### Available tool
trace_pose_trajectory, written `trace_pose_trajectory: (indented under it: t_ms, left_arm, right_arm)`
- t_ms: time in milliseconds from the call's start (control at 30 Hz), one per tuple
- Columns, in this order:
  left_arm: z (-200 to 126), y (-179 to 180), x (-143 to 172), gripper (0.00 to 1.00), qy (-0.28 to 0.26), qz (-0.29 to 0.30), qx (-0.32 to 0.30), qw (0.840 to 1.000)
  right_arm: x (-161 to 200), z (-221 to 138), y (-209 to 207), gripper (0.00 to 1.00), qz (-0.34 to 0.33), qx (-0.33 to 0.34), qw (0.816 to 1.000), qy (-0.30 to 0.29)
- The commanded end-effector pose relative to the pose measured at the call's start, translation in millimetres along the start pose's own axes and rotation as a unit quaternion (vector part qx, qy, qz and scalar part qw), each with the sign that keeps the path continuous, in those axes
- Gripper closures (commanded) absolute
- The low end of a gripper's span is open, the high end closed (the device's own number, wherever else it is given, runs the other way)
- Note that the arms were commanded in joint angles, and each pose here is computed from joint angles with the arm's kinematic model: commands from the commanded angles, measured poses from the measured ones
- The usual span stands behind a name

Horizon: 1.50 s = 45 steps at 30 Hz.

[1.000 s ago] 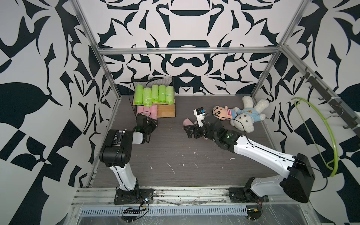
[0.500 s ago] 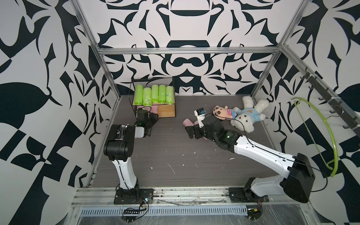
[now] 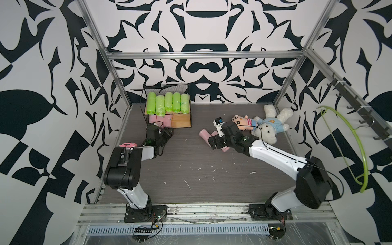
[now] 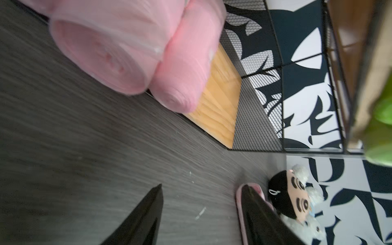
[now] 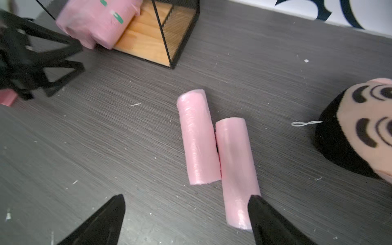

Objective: Sort the rolls of trash bags by color and place them on the shelf
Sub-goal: Place the roll of trash bags on the shelf, then pick up the roll of trash bags from the center of the board.

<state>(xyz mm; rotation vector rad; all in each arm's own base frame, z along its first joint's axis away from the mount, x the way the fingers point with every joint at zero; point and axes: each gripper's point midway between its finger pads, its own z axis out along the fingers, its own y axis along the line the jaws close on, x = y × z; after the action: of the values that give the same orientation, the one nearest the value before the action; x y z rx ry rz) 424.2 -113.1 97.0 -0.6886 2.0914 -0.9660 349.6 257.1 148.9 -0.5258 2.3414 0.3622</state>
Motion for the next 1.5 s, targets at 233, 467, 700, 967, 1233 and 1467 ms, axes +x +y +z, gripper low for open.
trace_pose_trajectory:
  t_ms: [233,467,700,967,1233,1467]
  left_arm:
    - [-48.7,-36.4,48.7,0.29,0.086,0.092,-0.010,0.992]
    - [-64.8,-43.5,48.0,0.27,0.087,0.126,-0.013,0.988]
    - [-66.8,-53.9,48.7,0.27,0.099,0.140,0.002,0.985]
    - [-78.4,-60.4,47.9,0.26,0.087,0.148,0.017,0.985]
    - [-92.5,-80.8,54.4,0.25,0.074,0.124,0.093,0.985]
    - [-110.8,-131.9,72.1,0.18,0.088,0.099,0.221,0.966]
  right_arm:
    - [-14.9,56.1,2.3,0.19,-0.101,0.000,0.992,0.074]
    - [-17.3,102.2,-0.8,0.21,-0.119,0.014,0.988,0.097]
    - [-16.5,138.6,-7.2,0.27,-0.155,0.048,0.980,0.115]
    - [-29.2,139.5,-0.1,0.51,-0.147,0.049,0.984,0.089]
    - [-88.3,49.3,45.3,0.60,-0.004,-0.086,0.994,-0.061]
    - [-126.9,-44.5,57.0,0.61,0.164,-0.180,0.948,-0.207]
